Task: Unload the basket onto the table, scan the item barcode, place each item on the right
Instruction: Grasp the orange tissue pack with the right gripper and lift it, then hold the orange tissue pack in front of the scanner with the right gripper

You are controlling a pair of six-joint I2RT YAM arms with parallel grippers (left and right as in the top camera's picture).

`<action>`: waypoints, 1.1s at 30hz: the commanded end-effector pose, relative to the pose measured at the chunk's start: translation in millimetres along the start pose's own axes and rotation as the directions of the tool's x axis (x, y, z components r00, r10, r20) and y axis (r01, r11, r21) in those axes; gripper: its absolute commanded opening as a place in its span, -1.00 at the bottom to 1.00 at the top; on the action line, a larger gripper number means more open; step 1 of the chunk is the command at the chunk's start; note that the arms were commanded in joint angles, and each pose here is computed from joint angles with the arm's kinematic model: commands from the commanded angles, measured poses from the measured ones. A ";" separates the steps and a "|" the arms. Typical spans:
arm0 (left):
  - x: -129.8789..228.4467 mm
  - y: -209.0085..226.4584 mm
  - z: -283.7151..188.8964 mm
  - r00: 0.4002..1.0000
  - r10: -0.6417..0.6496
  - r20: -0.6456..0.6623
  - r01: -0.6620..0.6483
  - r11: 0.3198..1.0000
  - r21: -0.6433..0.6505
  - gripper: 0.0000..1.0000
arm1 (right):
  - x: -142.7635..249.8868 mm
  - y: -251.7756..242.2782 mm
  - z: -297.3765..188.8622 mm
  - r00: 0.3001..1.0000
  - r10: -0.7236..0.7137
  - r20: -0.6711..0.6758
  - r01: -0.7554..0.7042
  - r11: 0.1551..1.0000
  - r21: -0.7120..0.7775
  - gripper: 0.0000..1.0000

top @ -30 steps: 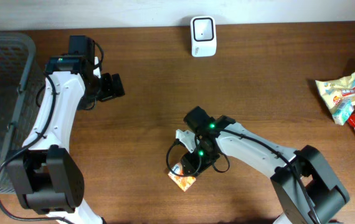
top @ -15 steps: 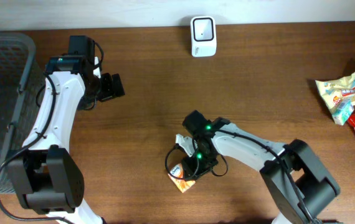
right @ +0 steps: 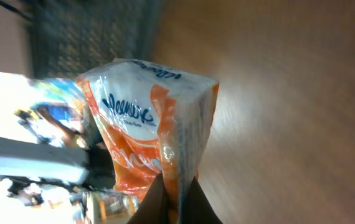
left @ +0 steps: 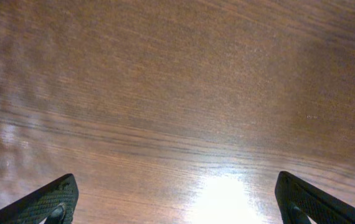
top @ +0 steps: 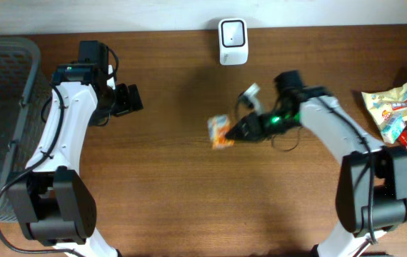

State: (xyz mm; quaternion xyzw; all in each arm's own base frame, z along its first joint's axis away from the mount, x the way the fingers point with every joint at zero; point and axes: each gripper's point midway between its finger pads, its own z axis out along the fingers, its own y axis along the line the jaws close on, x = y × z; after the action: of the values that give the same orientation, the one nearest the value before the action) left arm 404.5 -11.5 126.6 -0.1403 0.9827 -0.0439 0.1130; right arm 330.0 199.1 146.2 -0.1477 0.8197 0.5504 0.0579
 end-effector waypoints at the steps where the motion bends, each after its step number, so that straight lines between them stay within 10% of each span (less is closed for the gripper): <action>1: 1.4 -1.7 0.0 1.000 -0.006 -0.002 0.006 1.000 0.011 0.98 | -43.6 35.8 -70.9 0.957 -0.109 0.269 0.184 0.944 -0.273 -0.92; 8: -3.7 -3.3 -0.1 1.000 -0.005 0.018 0.005 1.000 0.017 0.98 | -88.0 11.2 -152.7 0.879 -0.170 0.446 0.263 0.952 -0.157 -0.92; 24: -5.4 -3.8 -0.1 1.000 -0.005 0.025 0.004 1.000 0.020 0.98 | -92.7 49.0 -89.7 0.860 -0.368 0.353 0.450 0.874 -0.186 -0.92; 28: -4.5 -3.5 -0.1 1.000 -0.004 0.022 0.004 1.000 0.018 0.98 | -150.1 -4.9 -106.3 0.836 -0.194 0.513 0.144 0.980 0.135 -0.92; 31: -4.7 -3.5 -0.1 1.000 -0.004 0.023 0.004 1.000 0.018 0.98 | -168.4 -65.5 -136.4 0.802 -0.291 0.522 -0.096 0.799 0.593 -0.92; 33: -7.6 -4.4 -0.2 0.999 -0.004 0.034 0.003 1.000 0.022 0.98 | -168.6 -75.5 -162.6 0.835 -0.410 0.366 -0.149 0.472 0.869 -0.92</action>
State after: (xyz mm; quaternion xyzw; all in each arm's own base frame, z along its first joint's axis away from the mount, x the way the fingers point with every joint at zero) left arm 410.8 -12.0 127.3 -0.1397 0.9810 -0.0472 0.1257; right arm 497.6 95.6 171.2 0.0197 0.8895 0.3284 0.3172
